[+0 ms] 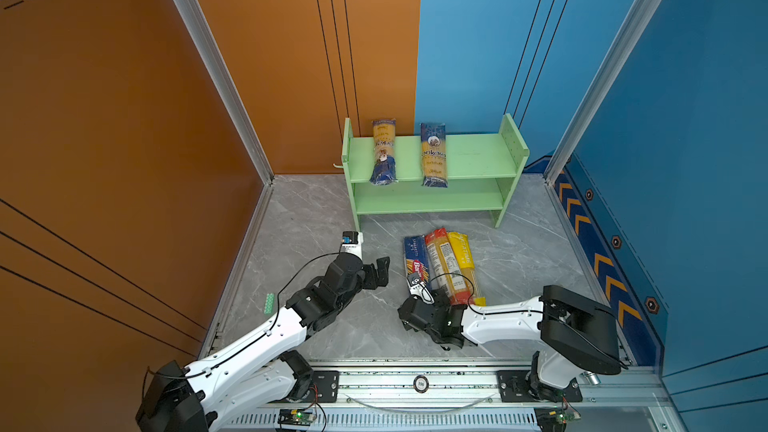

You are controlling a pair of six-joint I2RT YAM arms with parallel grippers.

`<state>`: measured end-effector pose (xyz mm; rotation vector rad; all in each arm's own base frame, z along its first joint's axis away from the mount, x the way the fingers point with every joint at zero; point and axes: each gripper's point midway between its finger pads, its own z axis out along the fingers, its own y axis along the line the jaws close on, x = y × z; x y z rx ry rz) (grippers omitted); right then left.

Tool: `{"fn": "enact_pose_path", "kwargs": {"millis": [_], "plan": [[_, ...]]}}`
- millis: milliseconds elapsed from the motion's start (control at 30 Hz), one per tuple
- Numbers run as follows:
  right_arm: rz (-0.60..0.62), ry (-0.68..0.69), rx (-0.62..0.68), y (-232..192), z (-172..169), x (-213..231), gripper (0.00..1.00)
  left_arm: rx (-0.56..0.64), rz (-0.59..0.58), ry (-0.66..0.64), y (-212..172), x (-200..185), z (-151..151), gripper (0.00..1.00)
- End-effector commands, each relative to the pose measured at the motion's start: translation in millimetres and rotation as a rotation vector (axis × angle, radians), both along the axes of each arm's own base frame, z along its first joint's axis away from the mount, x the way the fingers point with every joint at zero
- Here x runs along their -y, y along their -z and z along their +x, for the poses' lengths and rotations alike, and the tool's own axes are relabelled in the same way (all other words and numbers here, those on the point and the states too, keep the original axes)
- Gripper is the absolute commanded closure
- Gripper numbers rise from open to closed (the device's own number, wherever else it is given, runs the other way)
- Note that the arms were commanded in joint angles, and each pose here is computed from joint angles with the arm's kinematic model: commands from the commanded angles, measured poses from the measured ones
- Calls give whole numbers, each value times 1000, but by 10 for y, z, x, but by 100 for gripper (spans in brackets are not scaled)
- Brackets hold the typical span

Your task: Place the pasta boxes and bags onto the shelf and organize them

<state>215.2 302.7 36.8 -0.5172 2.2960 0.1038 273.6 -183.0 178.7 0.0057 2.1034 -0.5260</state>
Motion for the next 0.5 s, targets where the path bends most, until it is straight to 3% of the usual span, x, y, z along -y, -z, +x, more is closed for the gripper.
{"fn": "enact_pose_path", "kwargs": {"millis": [0,467], "plan": [[-3,16,-27,23,0,-19,2,27,9,-4,-124,-8,16,2],[51,182,-100,104,93,154,5,34,9,0,-170,-1,28,2]]}}
